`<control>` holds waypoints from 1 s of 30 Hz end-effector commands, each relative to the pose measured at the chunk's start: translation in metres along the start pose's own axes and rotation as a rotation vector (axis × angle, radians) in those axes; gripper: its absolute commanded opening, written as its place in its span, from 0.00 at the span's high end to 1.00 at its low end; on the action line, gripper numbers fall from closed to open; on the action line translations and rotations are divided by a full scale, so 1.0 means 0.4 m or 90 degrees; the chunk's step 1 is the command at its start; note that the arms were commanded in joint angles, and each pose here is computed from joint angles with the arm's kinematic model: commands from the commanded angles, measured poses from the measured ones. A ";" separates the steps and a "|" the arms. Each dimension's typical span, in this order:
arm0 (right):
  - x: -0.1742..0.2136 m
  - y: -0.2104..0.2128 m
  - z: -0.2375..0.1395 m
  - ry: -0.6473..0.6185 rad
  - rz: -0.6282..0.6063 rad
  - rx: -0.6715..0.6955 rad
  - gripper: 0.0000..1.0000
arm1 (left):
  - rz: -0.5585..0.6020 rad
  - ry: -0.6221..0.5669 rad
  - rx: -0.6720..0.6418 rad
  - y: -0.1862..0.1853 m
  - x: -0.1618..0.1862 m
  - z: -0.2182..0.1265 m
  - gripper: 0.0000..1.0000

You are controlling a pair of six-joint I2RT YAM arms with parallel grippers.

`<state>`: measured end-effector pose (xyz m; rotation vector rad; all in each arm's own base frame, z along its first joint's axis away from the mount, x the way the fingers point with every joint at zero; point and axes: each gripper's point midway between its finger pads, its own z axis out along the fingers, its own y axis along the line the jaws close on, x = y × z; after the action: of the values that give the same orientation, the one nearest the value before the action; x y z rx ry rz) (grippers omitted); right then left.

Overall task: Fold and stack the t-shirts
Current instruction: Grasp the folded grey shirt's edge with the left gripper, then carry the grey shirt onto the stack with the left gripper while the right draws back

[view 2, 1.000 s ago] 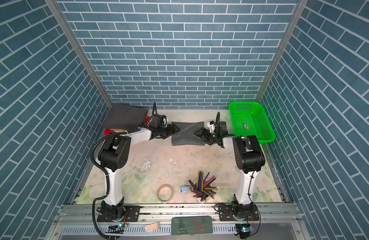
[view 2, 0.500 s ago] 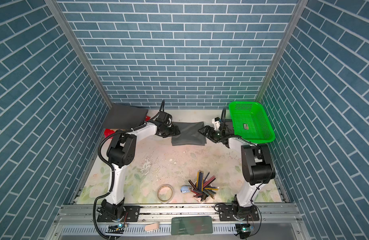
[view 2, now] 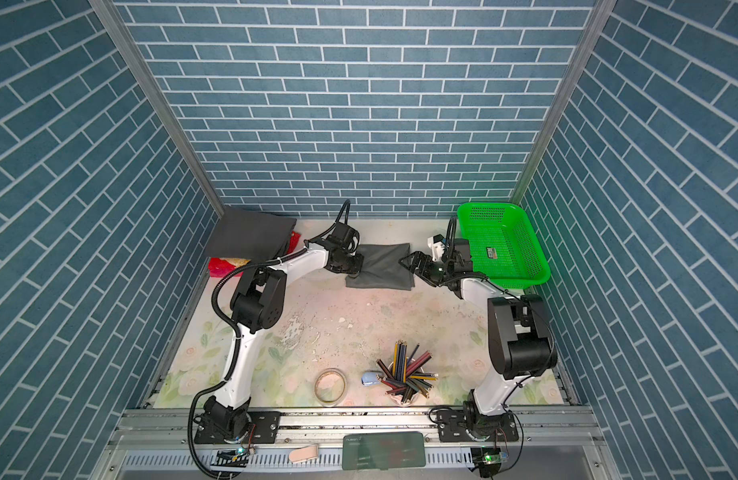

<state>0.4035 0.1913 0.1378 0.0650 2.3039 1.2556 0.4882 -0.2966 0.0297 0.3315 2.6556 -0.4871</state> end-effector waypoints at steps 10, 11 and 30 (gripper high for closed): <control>-0.008 0.066 -0.040 -0.027 -0.103 0.032 0.04 | 0.244 -0.053 -0.239 0.103 -0.071 -0.191 1.00; -0.006 0.078 -0.035 -0.028 -0.121 0.039 0.03 | 0.263 -0.065 -0.259 0.110 -0.081 -0.215 1.00; 0.036 0.314 0.124 -0.006 -0.251 -0.024 0.02 | 0.440 -0.125 -0.453 0.278 -0.221 -0.526 1.00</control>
<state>0.3848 0.2933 0.2069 -0.3296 2.1683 1.1212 0.5202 -0.1421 0.1780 0.8241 2.2148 0.5403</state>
